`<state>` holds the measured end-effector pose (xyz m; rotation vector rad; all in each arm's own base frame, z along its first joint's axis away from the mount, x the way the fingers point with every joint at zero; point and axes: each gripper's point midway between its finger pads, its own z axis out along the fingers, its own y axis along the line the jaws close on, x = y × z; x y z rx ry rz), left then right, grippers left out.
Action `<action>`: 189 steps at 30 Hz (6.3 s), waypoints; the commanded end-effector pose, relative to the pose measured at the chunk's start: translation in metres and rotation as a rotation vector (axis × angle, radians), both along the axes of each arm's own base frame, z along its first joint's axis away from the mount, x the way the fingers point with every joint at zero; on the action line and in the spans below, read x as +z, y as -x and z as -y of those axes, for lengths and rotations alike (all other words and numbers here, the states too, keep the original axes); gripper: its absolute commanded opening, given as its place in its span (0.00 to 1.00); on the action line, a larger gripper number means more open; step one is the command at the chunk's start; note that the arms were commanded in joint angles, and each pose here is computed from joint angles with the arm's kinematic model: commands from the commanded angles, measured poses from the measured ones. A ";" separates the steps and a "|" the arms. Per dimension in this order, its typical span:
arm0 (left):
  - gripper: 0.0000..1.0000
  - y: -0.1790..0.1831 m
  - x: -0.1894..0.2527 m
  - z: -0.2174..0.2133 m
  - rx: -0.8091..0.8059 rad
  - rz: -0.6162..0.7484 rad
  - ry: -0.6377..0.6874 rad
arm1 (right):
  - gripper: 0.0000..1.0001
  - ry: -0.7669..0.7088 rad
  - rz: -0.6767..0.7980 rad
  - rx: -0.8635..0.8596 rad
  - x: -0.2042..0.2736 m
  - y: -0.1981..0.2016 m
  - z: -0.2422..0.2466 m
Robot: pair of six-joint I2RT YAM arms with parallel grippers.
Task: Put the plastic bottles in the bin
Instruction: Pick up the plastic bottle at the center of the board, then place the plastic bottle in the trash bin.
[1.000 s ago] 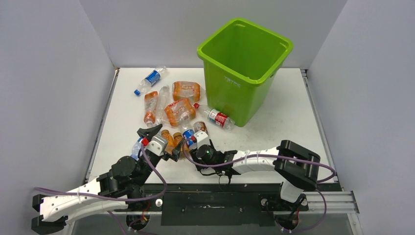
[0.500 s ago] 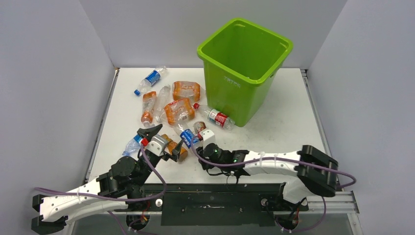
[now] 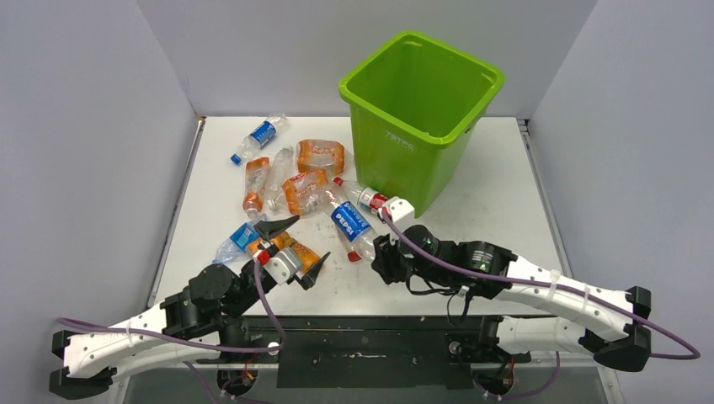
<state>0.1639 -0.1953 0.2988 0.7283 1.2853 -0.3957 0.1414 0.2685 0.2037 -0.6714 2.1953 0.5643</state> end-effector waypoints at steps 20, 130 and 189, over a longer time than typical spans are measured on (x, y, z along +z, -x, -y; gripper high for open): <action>0.96 0.002 -0.032 0.057 -0.258 0.494 -0.954 | 0.05 0.088 -0.195 0.295 0.049 0.068 0.029; 0.96 0.032 0.023 0.059 -0.336 -0.110 0.280 | 0.05 -0.534 0.599 -0.135 0.302 -0.050 0.006; 0.96 0.026 0.014 0.058 -0.284 -0.104 0.229 | 0.90 -0.672 0.773 -0.858 0.385 -0.280 0.169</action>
